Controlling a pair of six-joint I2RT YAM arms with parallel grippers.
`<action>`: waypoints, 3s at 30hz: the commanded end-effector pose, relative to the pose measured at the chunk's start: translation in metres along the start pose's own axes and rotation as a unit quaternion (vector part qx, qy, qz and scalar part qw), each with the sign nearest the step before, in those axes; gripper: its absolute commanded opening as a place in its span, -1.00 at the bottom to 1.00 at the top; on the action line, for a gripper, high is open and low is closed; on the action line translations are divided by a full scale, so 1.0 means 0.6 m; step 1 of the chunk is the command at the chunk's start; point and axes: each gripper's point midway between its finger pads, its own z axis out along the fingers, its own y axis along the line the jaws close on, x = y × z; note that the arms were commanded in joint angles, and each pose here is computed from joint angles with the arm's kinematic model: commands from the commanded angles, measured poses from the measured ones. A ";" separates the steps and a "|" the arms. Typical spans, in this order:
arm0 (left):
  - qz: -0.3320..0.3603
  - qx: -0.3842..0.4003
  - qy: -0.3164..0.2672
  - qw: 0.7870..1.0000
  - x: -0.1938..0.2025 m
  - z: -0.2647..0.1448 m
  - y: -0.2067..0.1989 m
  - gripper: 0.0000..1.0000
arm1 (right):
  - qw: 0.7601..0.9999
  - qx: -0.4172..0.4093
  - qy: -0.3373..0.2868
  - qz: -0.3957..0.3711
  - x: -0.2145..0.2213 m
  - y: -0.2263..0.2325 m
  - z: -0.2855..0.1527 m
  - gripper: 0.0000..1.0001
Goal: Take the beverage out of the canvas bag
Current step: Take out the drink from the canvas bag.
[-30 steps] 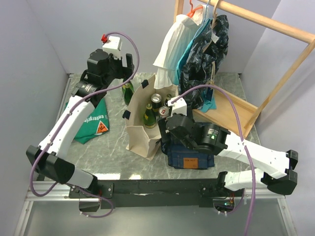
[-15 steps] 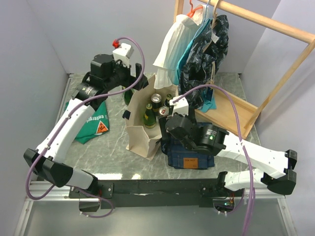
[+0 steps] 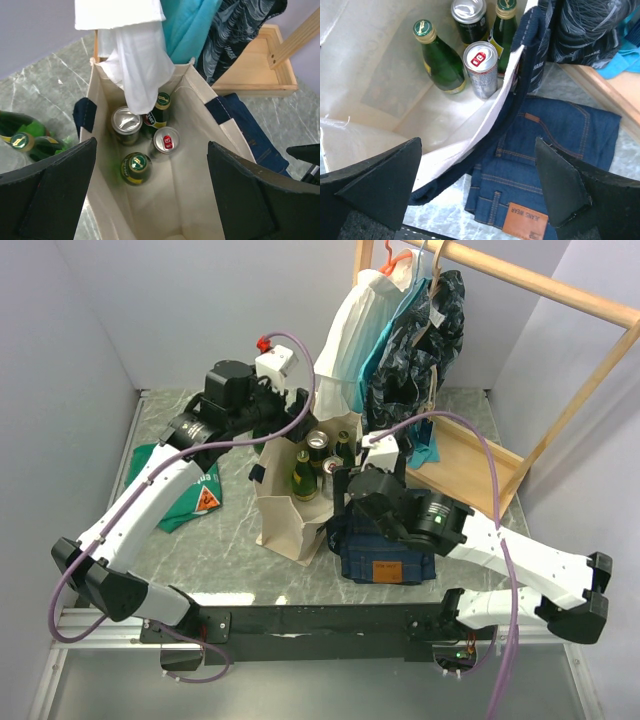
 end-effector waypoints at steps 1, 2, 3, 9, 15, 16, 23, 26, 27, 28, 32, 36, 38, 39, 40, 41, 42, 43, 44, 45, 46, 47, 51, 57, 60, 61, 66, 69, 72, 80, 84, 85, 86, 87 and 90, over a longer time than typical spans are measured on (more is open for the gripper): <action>-0.005 0.020 -0.006 1.000 0.000 0.000 -0.016 0.93 | 0.997 -0.035 -0.028 0.055 -0.022 0.004 -0.012 1.00; -0.006 0.024 -0.007 1.000 0.000 0.000 -0.019 0.93 | 0.997 -0.036 -0.026 0.057 -0.023 0.004 -0.011 1.00; -0.006 0.026 -0.006 1.000 0.003 0.000 -0.021 0.93 | 0.998 -0.035 -0.024 0.053 -0.021 0.004 -0.009 1.00; -0.005 0.039 0.024 0.999 0.031 0.009 -0.037 0.93 | 0.999 -0.018 -0.007 0.043 -0.015 0.005 0.001 1.00; 0.003 0.062 0.050 0.997 0.073 0.017 -0.066 0.93 | 0.999 -0.019 -0.007 0.043 -0.014 0.009 0.004 1.00; 0.002 0.062 0.054 0.997 0.078 0.018 -0.067 0.93 | 0.999 -0.018 -0.007 0.043 -0.016 0.009 0.005 1.00; 0.012 0.004 0.083 0.996 0.116 0.035 -0.033 0.93 | 0.999 -0.016 -0.008 0.043 -0.014 0.006 0.004 1.00; 0.011 -0.019 0.096 0.995 0.134 0.047 -0.019 0.87 | 0.999 -0.011 -0.004 0.044 -0.011 0.002 0.003 1.00; 0.009 -0.026 0.105 0.994 0.144 0.054 -0.014 0.83 | 0.999 -0.010 -0.003 0.044 -0.011 0.002 0.003 1.00; 0.004 -0.040 0.109 0.993 0.149 0.058 -0.005 0.82 | 0.999 -0.009 -0.003 0.045 -0.009 0.000 0.002 1.00; 0.002 -0.055 0.137 0.989 0.172 0.073 0.004 0.75 | 0.999 -0.009 -0.006 0.047 -0.009 -0.003 0.000 1.00; -0.001 -0.062 0.151 0.987 0.189 0.089 0.010 0.69 | 0.999 -0.005 -0.005 0.045 -0.008 -0.006 0.001 1.00; -0.001 -0.061 0.148 0.987 0.191 0.096 0.010 0.69 | 0.999 -0.003 -0.006 0.045 -0.008 -0.008 0.001 1.00; -0.001 -0.062 0.152 0.987 0.198 0.101 0.012 0.69 | 0.999 -0.004 -0.005 0.043 -0.006 -0.007 0.001 1.00; 0.000 -0.077 0.154 0.985 0.202 0.102 0.021 0.69 | 0.999 -0.001 -0.003 0.042 -0.006 -0.008 0.003 1.00; -0.001 -0.080 0.157 0.984 0.205 0.104 0.023 0.68 | 0.999 -0.003 -0.004 0.041 -0.006 -0.007 0.002 1.00; 0.000 -0.082 0.161 0.984 0.209 0.108 0.025 0.65 | 0.999 -0.001 -0.003 0.041 -0.006 -0.008 0.002 1.00; 0.001 -0.084 0.162 0.983 0.211 0.110 0.026 0.64 | 0.999 -0.001 -0.004 0.040 -0.005 -0.008 0.003 1.00; 0.000 -0.085 0.162 0.983 0.212 0.111 0.027 0.63 | 0.999 -0.001 -0.004 0.039 -0.006 -0.007 0.002 1.00; 0.000 -0.086 0.164 0.983 0.214 0.113 0.028 0.60 | 0.999 0.000 -0.004 0.038 -0.005 -0.008 0.003 1.00; 0.001 -0.086 0.165 0.983 0.215 0.113 0.028 0.59 | 0.999 0.000 -0.005 0.040 -0.007 -0.008 0.003 1.00; 0.000 -0.088 0.162 0.983 0.213 0.114 0.030 0.58 | 0.999 0.001 -0.005 0.038 -0.006 -0.009 0.003 1.00; 0.000 -0.089 0.163 0.983 0.214 0.117 0.030 0.44 | 0.999 0.001 -0.005 0.036 -0.005 -0.009 0.005 1.00; 0.000 -0.100 0.157 0.983 0.212 0.120 0.036 0.38 | 0.999 0.000 -0.004 0.036 -0.005 -0.009 0.007 1.00; -0.002 -0.104 0.157 0.982 0.215 0.123 0.038 0.33 | 0.999 0.001 -0.004 0.037 -0.005 -0.010 0.007 1.00; -0.002 -0.104 0.158 0.982 0.217 0.125 0.039 0.31 | 0.999 0.001 -0.004 0.036 -0.005 -0.010 0.007 1.00; -0.002 -0.104 0.164 0.981 0.224 0.128 0.038 0.21 | 0.999 0.002 -0.005 0.036 -0.007 -0.011 0.007 1.00; 0.000 -0.107 0.166 0.980 0.226 0.128 0.040 0.21 | 0.999 0.003 -0.005 0.036 -0.005 -0.013 0.008 1.00; 0.000 -0.109 0.168 0.980 0.228 0.128 0.041 0.21 | 0.999 0.004 -0.005 0.037 -0.003 -0.014 0.010 1.00; 0.008 -0.114 0.182 0.977 0.242 0.130 0.047 0.16 | 0.999 0.004 -0.003 0.040 -0.003 -0.015 0.010 1.00; 0.011 -0.116 0.190 0.975 0.248 0.130 0.048 0.16 | 0.999 0.003 -0.004 0.039 -0.001 -0.017 0.010 1.00; 0.010 -0.114 0.189 0.975 0.247 0.129 0.047 0.16 | 0.999 0.002 -0.004 0.039 0.000 -0.016 0.010 1.00; 0.010 -0.115 0.189 0.975 0.248 0.129 0.047 0.16 | 0.999 0.003 -0.003 0.039 0.000 -0.017 0.010 1.00; 0.009 -0.116 0.188 0.975 0.247 0.129 0.048 0.16 | 0.999 0.002 -0.004 0.040 -0.001 -0.016 0.010 1.00; 0.011 -0.118 0.186 0.975 0.245 0.130 0.049 0.16 | 0.999 0.005 -0.003 0.038 -0.001 -0.017 0.011 1.00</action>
